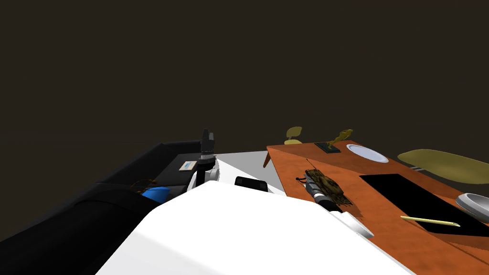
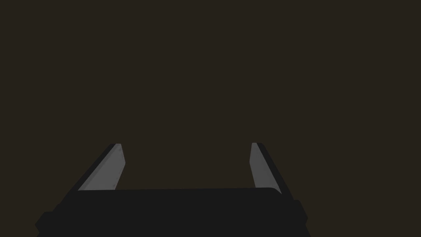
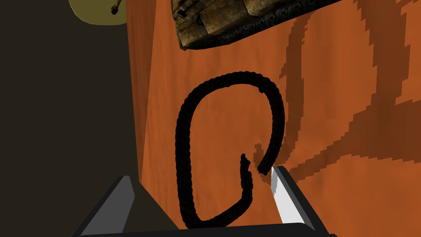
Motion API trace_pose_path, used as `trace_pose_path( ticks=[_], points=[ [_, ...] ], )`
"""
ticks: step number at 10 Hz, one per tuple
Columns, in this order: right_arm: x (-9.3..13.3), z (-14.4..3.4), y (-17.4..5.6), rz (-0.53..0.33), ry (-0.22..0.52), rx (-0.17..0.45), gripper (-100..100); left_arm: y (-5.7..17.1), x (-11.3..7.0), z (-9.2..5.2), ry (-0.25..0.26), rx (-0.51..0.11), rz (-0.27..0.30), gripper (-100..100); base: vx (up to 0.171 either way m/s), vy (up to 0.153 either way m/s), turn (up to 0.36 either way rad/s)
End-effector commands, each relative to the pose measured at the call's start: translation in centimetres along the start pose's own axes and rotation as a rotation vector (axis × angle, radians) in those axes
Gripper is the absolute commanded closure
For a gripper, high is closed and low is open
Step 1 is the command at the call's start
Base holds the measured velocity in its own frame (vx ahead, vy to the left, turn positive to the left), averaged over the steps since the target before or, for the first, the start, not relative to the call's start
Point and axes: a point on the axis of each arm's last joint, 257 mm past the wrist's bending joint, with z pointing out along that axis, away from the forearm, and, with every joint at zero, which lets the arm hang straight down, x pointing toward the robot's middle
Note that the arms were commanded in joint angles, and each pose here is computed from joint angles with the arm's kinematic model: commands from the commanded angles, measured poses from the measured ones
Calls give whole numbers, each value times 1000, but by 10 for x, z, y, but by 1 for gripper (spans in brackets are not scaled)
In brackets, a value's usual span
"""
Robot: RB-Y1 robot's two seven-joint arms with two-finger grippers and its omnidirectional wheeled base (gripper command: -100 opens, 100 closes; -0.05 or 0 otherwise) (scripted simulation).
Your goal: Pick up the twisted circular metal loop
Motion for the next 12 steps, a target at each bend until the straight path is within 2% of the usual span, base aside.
trace_pose_path(
  ticks=[1,3,4,6,7,9,10,12],
  points=[
    [2,-13,15,-20,-20,-10,-100,0,0,0,0,0,0,0,103,11,-30],
    [6,-13,11,8,-6,5,-100,0,0,0,0,0,0,0,74,20,-14],
    [9,-27,25,-21,-25,-6,-100,0,0,0,0,0,0,0,88,32,-34],
    [13,-27,21,7,-8,10,-100,0,0,0,0,0,0,0,66,27,-13],
    [17,-42,35,-21,-22,0,-100,0,0,0,0,0,0,0,89,28,-32],
    [21,-42,30,3,-4,17,-100,0,0,0,0,0,0,0,78,16,-14],
    [26,-57,42,-27,-15,10,-100,0,0,0,0,0,0,0,87,26,-33],
    [32,-57,38,-4,6,27,-100,0,0,0,0,0,0,0,64,24,-13]
  ],
)
